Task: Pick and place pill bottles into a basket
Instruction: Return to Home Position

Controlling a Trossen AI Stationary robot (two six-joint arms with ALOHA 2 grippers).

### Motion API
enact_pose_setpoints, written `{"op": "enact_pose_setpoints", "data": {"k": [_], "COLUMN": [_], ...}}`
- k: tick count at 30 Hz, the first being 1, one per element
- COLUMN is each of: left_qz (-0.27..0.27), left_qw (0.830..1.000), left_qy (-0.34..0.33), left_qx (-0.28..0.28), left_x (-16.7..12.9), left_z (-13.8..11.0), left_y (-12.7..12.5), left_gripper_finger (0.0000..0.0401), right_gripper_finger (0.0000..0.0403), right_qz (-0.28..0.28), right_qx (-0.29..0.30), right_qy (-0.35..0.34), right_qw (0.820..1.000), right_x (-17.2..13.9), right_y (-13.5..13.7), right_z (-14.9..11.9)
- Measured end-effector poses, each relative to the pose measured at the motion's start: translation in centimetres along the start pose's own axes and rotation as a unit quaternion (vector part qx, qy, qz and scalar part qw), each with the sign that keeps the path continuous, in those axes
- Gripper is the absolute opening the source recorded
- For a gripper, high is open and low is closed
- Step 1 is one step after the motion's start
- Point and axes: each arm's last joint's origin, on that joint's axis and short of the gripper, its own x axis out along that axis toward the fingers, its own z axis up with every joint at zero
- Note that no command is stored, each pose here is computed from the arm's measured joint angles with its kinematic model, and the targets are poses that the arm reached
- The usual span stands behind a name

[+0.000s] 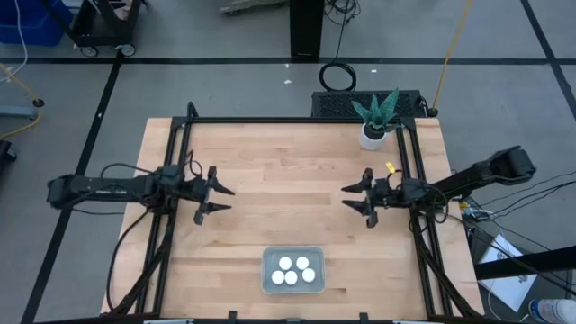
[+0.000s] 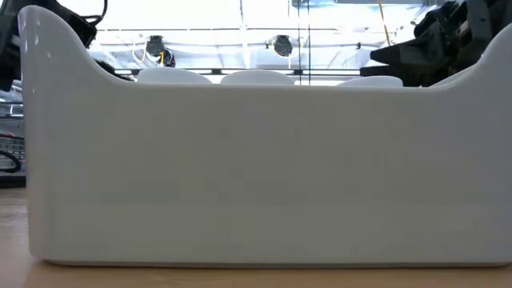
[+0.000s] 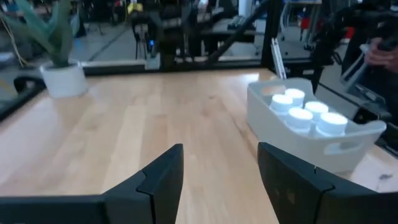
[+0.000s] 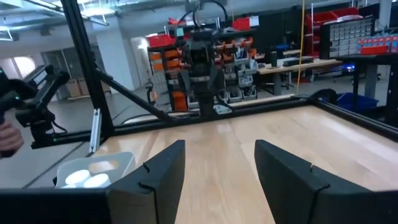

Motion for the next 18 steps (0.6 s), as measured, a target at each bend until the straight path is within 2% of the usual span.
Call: {"op": "enact_pose_setpoints", "data": {"k": [4, 10, 18], "left_qz": [-0.001, -0.013, 0.032], "left_qw": [1.000, 0.999, 0.999], "left_qy": [0.009, -0.032, -0.031], "left_qx": [-0.017, -0.008, -0.018], "left_x": [-0.3, -1.3, -2.9], "left_z": [-0.2, 0.5, 0.1], "left_y": [0.6, 1.2, 2.0], "left_gripper_finger": [0.0212, 0.0212, 0.0212], "right_gripper_finger": [0.0187, 0.0187, 0.0187], "right_qz": [0.001, -0.004, -0.005], "right_qx": [-0.002, -0.009, -0.017], "right_qy": [-0.008, 0.016, 0.018], "right_qw": [1.000, 1.000, 1.000], "right_x": [-0.4, -1.2, -2.8], "right_y": [0.0, -0.2, -0.3], "right_z": [0.5, 0.7, 1.5]}}
